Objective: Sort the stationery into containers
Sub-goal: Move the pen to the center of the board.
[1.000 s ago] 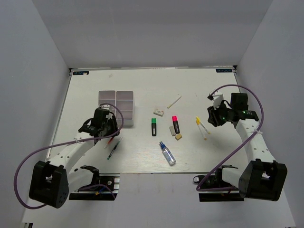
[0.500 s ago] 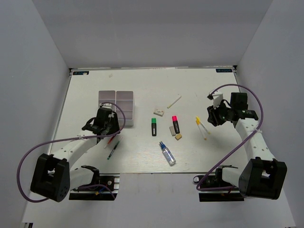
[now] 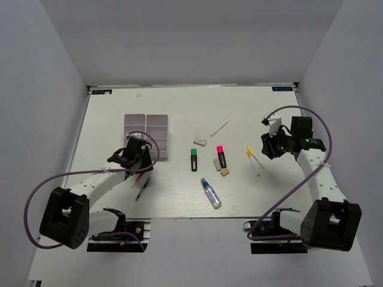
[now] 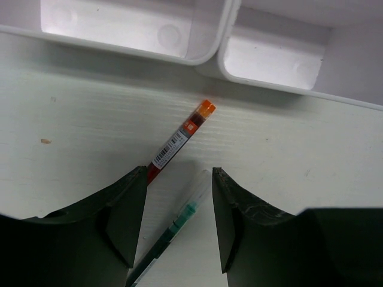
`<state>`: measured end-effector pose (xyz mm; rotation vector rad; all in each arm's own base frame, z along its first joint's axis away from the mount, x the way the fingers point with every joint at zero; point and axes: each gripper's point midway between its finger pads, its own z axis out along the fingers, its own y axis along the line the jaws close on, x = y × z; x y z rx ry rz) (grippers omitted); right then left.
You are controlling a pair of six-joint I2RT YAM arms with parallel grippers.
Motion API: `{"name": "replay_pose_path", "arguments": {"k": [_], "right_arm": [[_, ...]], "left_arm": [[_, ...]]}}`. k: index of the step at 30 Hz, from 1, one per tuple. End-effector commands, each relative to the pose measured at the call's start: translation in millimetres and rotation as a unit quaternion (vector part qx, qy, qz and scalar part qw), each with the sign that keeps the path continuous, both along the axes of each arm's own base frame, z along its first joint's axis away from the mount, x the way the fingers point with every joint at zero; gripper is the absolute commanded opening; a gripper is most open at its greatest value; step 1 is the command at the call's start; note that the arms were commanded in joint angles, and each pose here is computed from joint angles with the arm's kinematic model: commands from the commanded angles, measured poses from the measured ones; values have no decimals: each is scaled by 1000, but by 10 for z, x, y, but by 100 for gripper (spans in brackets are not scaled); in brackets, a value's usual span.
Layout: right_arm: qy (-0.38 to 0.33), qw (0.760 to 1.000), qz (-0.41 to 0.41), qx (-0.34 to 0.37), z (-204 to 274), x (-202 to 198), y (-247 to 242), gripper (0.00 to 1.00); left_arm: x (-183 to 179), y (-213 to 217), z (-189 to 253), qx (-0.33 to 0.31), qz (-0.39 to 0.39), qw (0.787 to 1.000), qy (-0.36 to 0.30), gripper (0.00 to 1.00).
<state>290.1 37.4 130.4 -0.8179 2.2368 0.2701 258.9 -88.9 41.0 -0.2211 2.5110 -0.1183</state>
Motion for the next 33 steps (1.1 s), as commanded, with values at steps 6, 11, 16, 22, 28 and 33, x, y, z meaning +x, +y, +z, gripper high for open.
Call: {"name": "replay_pose_path", "arguments": {"k": [6, 11, 16, 22, 28, 33], "right_arm": [[-23, 1000, 3, -6, 105, 80, -49, 46], [-26, 1000, 1, -8, 110, 75, -68, 46], [-24, 1000, 0, -2, 109, 60, -65, 47], [-28, 1000, -2, -3, 131, 55, -90, 47], [-35, 999, -5, -3, 161, 60, -113, 47], [-35, 999, -5, 2, 165, 57, -115, 47]], "left_arm": [[-8, 70, -92, 12, 45, 999, 5, 58], [-43, 98, -165, 17, 55, 998, 15, 58], [-78, 164, -205, 32, 71, 997, 28, 58], [-105, 166, -264, 42, 73, 996, 42, 56], [-168, 17, -298, 29, 41, 997, 55, 47], [-256, -81, -310, 23, 18, 998, 57, 41]]}}
